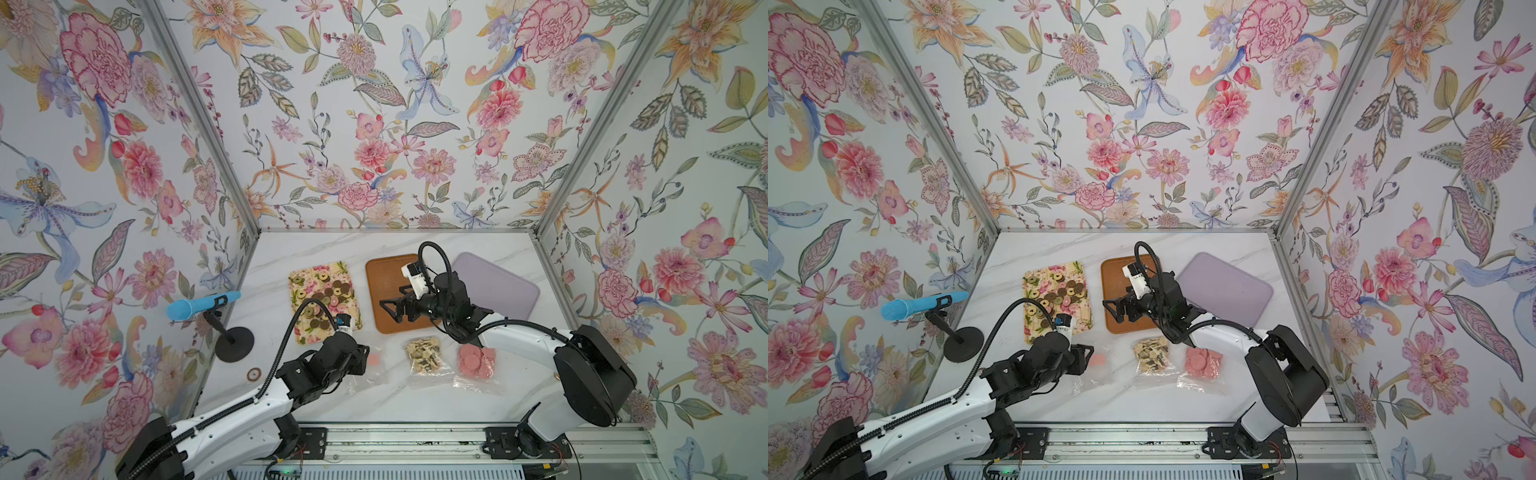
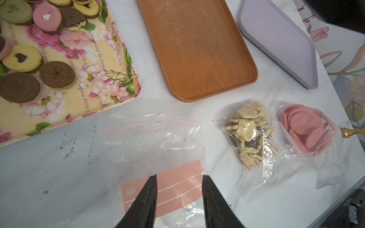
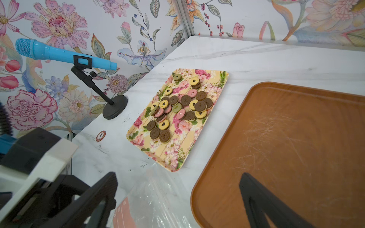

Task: Pour cookies out of the ziploc bag
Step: Move the ziploc bag to the center of the board.

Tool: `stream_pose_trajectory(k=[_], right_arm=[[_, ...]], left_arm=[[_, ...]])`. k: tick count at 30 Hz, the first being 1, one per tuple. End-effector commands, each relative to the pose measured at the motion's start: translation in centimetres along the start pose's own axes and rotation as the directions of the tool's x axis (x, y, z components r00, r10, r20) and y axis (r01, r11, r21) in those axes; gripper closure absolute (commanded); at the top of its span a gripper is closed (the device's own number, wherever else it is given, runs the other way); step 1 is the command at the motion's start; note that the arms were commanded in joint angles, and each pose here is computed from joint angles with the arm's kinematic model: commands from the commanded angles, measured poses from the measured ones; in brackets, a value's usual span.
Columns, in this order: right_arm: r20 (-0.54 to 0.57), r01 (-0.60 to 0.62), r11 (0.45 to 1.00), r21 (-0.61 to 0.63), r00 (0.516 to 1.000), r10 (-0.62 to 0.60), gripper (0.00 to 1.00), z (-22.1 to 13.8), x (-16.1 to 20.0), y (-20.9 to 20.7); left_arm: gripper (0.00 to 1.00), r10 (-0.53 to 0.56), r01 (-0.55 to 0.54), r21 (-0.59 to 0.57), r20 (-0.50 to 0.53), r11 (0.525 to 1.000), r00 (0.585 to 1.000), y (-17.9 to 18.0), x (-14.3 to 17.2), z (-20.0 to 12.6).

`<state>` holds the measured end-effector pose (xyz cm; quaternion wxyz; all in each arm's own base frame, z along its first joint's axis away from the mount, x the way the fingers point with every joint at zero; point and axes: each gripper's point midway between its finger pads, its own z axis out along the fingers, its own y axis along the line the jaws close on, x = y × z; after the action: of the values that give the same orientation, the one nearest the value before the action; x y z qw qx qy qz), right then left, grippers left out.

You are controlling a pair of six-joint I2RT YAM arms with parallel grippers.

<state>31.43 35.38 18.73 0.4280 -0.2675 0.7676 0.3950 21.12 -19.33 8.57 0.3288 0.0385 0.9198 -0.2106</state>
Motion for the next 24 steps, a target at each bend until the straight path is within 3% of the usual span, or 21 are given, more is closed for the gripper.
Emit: stream_pose_trajectory(k=[1,5,11,13,15,17,20,24], right_arm=[[0.002,0.017,1.000,-0.009,1.000,-0.017,0.00,0.1,-0.4,0.3],[-0.001,0.016,1.000,-0.004,1.000,-0.016,0.00,0.2,-0.2,0.1],[-0.001,0.033,0.999,0.032,0.999,-0.033,0.00,0.4,-0.2,-0.6],[0.013,0.029,0.996,0.083,0.999,-0.030,0.00,0.4,-0.4,-1.5],[0.103,-0.071,0.989,0.130,0.993,0.058,0.00,-0.1,-1.6,-2.7],[0.171,-0.131,0.989,0.073,0.978,0.117,0.00,-1.1,-2.4,-3.1],[0.187,-0.119,0.992,0.030,0.976,0.111,0.00,-1.2,-2.9,-3.1],[0.254,0.004,1.000,-0.014,0.967,0.000,0.00,-1.7,-3.2,-1.5]], left_arm=[[0.59,0.052,-0.047,0.061,-0.076,0.997,0.996,-1.4,0.9,2.0],[0.59,0.081,-0.088,-0.021,-0.227,0.996,0.970,-0.2,3.6,3.1],[0.56,0.041,-0.146,-0.249,-0.383,0.957,0.923,4.7,6.7,1.1],[0.55,0.028,-0.157,-0.295,-0.399,0.943,0.917,5.8,7.1,0.4],[0.55,0.004,-0.160,-0.348,-0.407,0.924,0.913,7.2,7.5,-0.2],[0.54,-0.007,-0.145,-0.355,-0.395,0.924,0.919,7.4,7.5,-0.2],[0.53,-0.052,-0.119,-0.407,-0.385,0.906,0.922,8.6,7.6,-0.4],[0.51,-0.082,-0.098,-0.454,-0.360,0.886,0.929,9.5,7.3,-0.9]])
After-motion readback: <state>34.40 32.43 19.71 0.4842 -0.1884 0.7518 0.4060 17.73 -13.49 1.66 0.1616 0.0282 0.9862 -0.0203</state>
